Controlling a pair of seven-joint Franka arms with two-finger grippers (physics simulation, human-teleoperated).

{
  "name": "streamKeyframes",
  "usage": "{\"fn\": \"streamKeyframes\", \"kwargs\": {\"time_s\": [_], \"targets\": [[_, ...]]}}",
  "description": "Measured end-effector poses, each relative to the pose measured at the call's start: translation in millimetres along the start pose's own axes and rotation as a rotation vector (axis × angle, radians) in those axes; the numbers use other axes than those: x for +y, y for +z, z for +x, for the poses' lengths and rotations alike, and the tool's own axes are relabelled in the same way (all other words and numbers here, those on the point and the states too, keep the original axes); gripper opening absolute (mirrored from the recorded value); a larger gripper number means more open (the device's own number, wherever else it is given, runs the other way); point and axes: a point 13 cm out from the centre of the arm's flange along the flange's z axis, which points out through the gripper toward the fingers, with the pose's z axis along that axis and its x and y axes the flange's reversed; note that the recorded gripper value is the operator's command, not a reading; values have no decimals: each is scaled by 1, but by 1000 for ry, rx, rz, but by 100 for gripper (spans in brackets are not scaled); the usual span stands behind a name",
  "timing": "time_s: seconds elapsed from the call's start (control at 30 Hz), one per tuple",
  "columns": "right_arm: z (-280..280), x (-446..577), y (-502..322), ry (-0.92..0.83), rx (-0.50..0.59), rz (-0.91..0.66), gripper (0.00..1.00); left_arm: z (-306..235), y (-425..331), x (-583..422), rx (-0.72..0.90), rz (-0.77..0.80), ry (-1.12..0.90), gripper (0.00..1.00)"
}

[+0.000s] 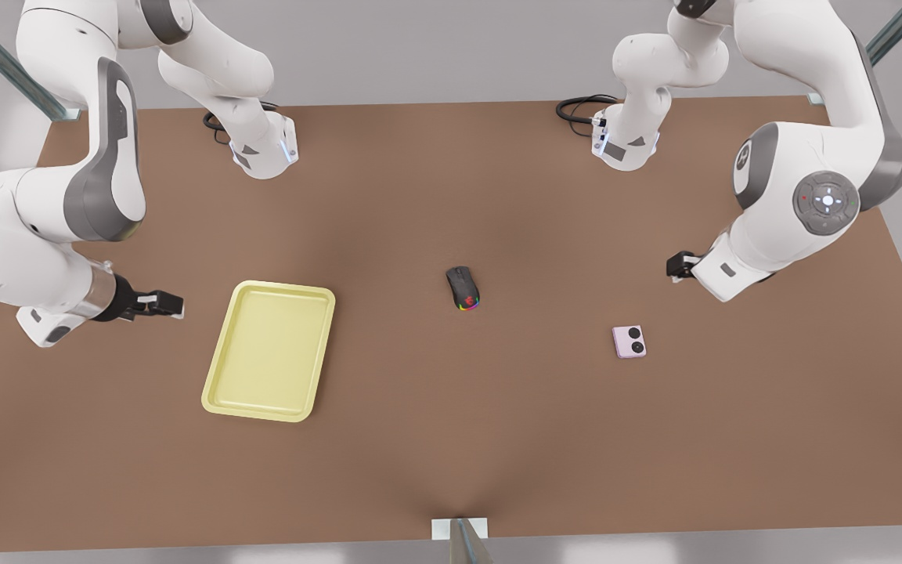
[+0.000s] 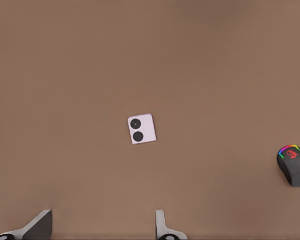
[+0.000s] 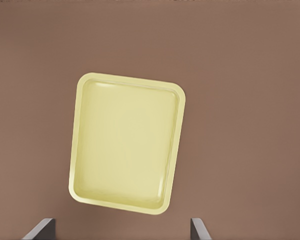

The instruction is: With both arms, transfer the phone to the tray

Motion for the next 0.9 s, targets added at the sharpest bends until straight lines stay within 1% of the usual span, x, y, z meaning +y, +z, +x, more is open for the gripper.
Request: {"fn": "streamKeyframes", "kwargs": {"time_s": [0.07,0.13,0.2,0.27,0.33,0.5,0.7,0.9], "targets": [[-1,0,0,1,-3,0,100,-3,14,-2,25,-1,0,100],[-1,0,0,1,-6,0,100,-19,94,-10,147,3,8,100],[-2,1,-1,0,-8,0,100,-18,183,-19,242,9,14,100],[-2,1,-1,1,-10,0,100,-13,241,-28,256,15,21,100],[-2,1,-1,1,-10,-1,100,-17,275,-31,229,23,18,100],[-3,1,-1,2,-12,-1,100,-11,330,-21,165,64,-43,100],[-3,0,-1,3,-11,-2,100,-44,338,-24,26,92,-99,100],[-3,1,-1,1,-12,-2,100,-60,358,-11,-21,92,-149,100]]}}
